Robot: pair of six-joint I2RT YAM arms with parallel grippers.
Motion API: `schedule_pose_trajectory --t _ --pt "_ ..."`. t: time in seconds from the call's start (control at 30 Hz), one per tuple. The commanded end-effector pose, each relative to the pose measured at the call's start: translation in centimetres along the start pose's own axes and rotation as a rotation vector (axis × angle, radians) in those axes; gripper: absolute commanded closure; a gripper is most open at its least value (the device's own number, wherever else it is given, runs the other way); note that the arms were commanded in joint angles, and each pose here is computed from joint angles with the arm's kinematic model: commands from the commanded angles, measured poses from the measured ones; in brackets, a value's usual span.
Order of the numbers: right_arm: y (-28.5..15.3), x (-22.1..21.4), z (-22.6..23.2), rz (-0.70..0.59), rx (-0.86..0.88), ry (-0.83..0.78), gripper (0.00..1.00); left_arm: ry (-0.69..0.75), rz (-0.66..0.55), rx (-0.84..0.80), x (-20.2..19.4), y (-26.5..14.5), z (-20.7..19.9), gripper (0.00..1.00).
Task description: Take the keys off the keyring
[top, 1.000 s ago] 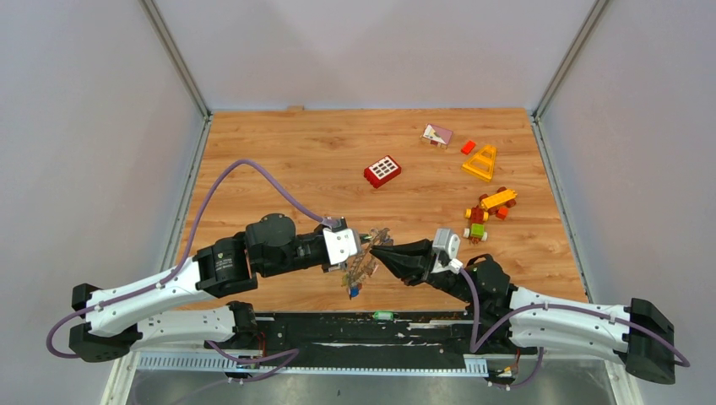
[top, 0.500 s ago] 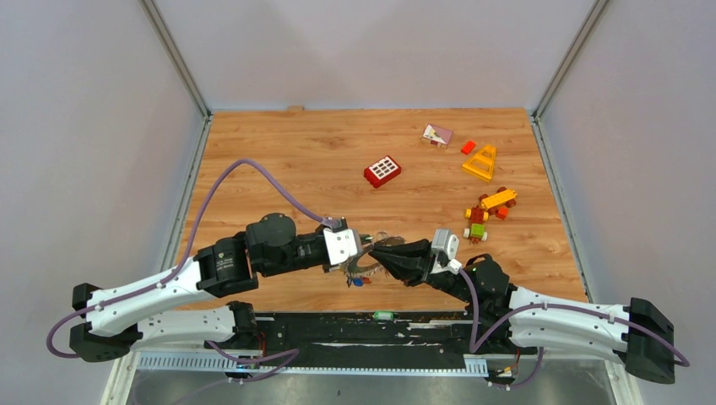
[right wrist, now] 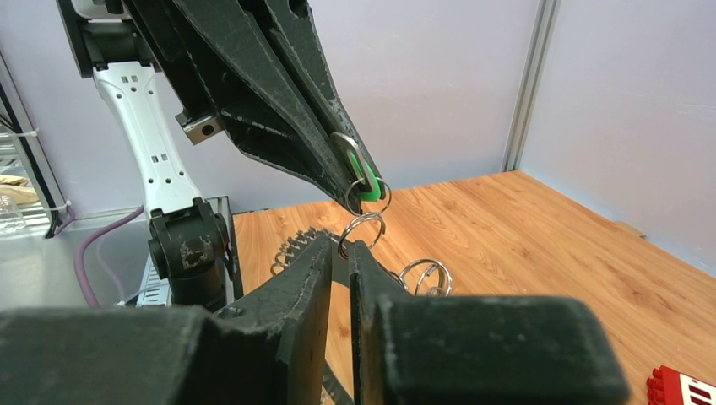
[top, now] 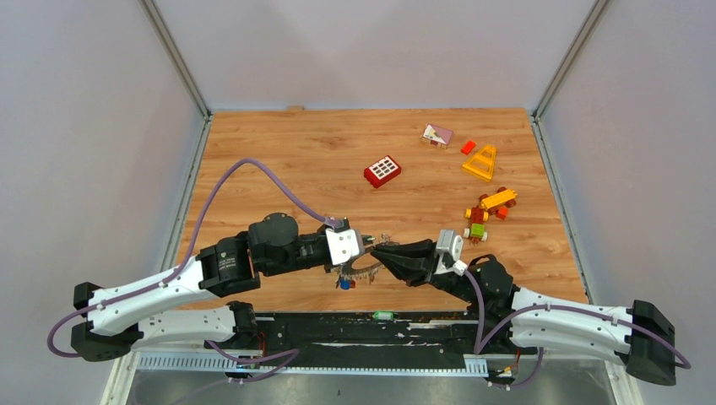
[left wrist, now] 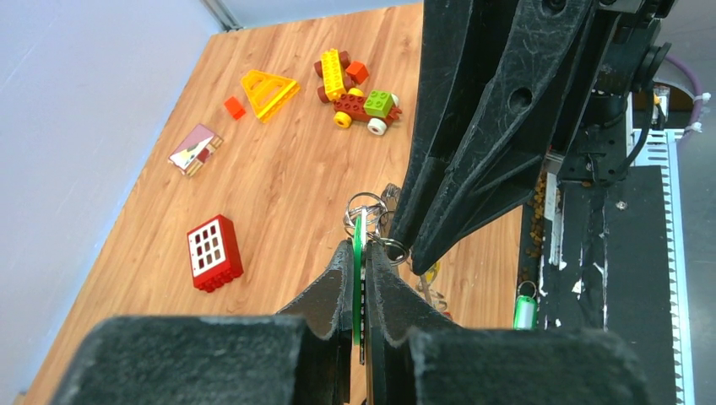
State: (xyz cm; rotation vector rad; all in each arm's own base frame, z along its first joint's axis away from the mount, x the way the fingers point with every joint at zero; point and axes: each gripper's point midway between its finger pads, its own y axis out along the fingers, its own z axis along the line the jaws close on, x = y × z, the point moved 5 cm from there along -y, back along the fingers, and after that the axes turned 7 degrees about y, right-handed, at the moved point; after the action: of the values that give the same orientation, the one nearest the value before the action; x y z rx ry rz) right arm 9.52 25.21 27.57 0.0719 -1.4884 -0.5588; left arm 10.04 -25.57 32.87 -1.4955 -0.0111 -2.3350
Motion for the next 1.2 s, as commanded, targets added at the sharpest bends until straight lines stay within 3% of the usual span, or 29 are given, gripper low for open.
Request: schedule_pose_trajectory --t 0.0,0.23,0.47,1.17 --pt "0.5 2.7 0.5 -0.089 0.029 -0.015 0.85 -0.016 -0.123 0.041 3.2 -0.3 1.2 1.00" --pt "0.7 2.1 0.6 -0.062 0.044 -0.015 0.88 -0.018 -0.128 0.037 3.3 -0.1 1.1 1.00" --pt "1.1 1.9 0.6 -0.044 0.046 -0.014 1.00 -0.019 -0.126 0.034 3.3 0.0 1.1 1.00" --pt "2.1 1.9 -0.2 0.080 -0.052 0.036 1.00 -0.020 -0.139 0.014 4.0 -0.5 1.1 1.00"
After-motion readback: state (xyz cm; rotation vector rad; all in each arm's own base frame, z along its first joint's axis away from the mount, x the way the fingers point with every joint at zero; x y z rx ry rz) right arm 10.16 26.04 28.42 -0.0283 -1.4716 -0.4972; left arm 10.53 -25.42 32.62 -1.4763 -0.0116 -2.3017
